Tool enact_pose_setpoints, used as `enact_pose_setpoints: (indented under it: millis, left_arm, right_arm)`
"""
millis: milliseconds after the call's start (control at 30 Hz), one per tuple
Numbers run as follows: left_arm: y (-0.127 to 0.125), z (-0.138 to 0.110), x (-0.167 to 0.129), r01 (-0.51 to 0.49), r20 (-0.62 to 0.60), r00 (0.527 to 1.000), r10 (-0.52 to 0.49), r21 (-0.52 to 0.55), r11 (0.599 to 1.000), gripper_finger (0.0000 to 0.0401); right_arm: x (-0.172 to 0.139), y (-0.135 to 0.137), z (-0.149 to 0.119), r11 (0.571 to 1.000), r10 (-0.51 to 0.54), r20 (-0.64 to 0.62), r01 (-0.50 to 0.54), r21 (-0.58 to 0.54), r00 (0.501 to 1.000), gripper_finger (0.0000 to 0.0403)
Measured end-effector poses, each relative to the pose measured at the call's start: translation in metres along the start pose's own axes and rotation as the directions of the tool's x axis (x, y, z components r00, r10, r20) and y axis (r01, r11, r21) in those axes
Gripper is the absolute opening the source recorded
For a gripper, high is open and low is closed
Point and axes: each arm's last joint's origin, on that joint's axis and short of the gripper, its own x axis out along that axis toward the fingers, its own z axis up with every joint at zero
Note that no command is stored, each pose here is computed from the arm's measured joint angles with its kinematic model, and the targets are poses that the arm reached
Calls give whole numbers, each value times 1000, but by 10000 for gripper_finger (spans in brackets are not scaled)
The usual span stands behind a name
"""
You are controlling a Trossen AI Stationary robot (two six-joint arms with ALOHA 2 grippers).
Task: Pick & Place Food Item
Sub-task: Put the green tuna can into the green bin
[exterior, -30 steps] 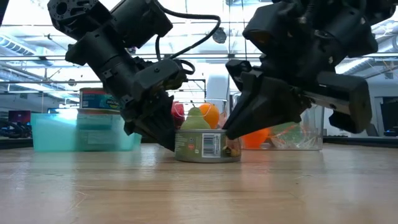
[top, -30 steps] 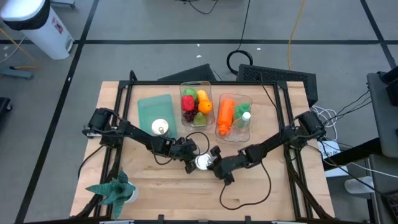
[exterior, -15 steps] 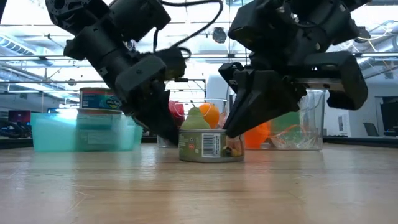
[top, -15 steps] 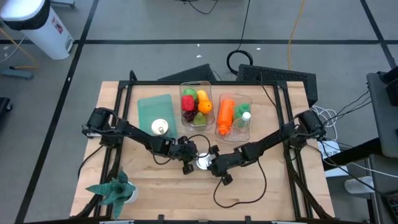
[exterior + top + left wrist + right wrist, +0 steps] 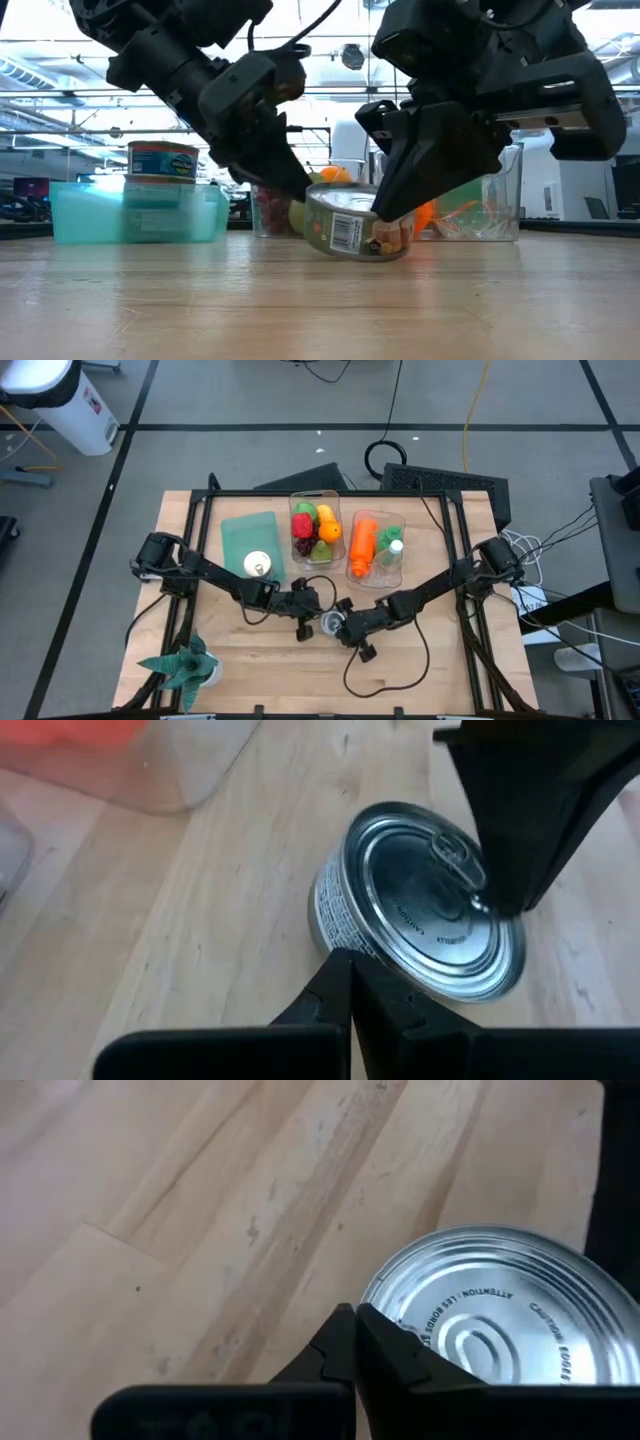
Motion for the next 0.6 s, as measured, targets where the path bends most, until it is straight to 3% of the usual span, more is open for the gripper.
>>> enact_pose_setpoints:
  millis: [233, 367, 600]
  left_arm:
    - [-8, 10, -2, 55, 103, 993, -54, -7, 998, 8]
    - [-14, 12, -3, 167, 101, 981, -166, -3, 986, 7]
    - [-10, 12, -1, 103, 77, 992, -100, -39, 994, 7]
  right_arm:
    - [2, 1, -3, 1000, -8, -18, 8, 3, 1000, 1]
    - [5, -6, -11, 996, -89, -57, 90, 14, 994, 1]
    - [7, -9, -23, 992, -105, -54, 108, 64, 993, 1]
